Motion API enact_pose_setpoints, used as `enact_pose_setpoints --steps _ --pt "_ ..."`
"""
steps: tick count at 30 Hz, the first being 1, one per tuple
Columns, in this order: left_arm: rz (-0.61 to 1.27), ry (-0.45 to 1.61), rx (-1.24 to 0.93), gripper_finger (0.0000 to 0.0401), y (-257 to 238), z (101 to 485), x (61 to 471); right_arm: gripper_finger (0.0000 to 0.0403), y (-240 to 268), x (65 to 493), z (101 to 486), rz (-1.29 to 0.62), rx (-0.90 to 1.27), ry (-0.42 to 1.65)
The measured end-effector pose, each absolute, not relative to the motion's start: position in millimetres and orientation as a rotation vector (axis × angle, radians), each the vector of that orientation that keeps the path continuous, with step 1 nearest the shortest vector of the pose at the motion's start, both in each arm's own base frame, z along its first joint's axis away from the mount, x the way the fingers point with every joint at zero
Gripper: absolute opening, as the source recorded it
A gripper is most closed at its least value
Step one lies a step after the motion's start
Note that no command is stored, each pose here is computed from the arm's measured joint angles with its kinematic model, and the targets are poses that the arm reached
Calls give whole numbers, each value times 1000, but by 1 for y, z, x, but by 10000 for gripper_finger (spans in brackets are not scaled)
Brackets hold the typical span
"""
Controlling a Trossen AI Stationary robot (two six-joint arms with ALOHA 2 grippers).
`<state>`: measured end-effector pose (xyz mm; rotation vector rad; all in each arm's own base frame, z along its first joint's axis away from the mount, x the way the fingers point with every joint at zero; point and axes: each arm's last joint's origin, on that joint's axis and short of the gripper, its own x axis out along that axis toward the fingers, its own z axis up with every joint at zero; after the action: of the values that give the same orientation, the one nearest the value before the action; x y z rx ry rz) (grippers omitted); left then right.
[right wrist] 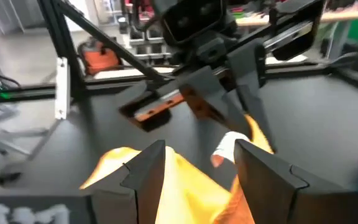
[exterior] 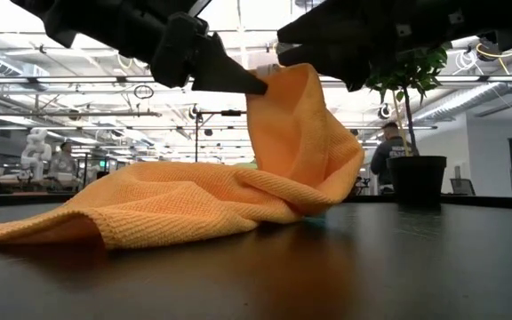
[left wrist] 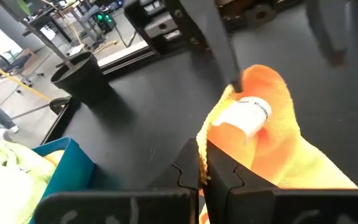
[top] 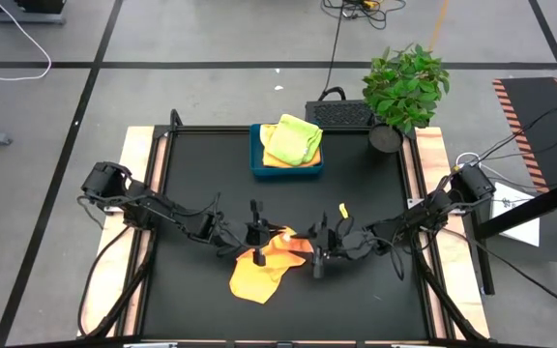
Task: Fold microfiber towels
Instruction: Fold the orange microfiber cloth
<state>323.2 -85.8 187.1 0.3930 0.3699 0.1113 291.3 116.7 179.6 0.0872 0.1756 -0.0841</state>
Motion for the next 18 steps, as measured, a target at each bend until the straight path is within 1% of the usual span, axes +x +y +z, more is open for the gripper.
enact_pose_setpoints --steps 3,6,12,14,18 --pt "130 372 404 3 -85 187 323 183 118 293 178 -77 131 159" --pt "156 369 419 6 -84 188 323 183 120 296 169 -93 104 158" --pt "168 370 427 5 -84 188 323 183 116 297 148 -302 30 205" --pt "174 388 441 5 -84 186 322 183 115 296 144 -344 7 231" --pt "273 402 549 3 -86 189 319 183 113 294 142 -420 8 246"
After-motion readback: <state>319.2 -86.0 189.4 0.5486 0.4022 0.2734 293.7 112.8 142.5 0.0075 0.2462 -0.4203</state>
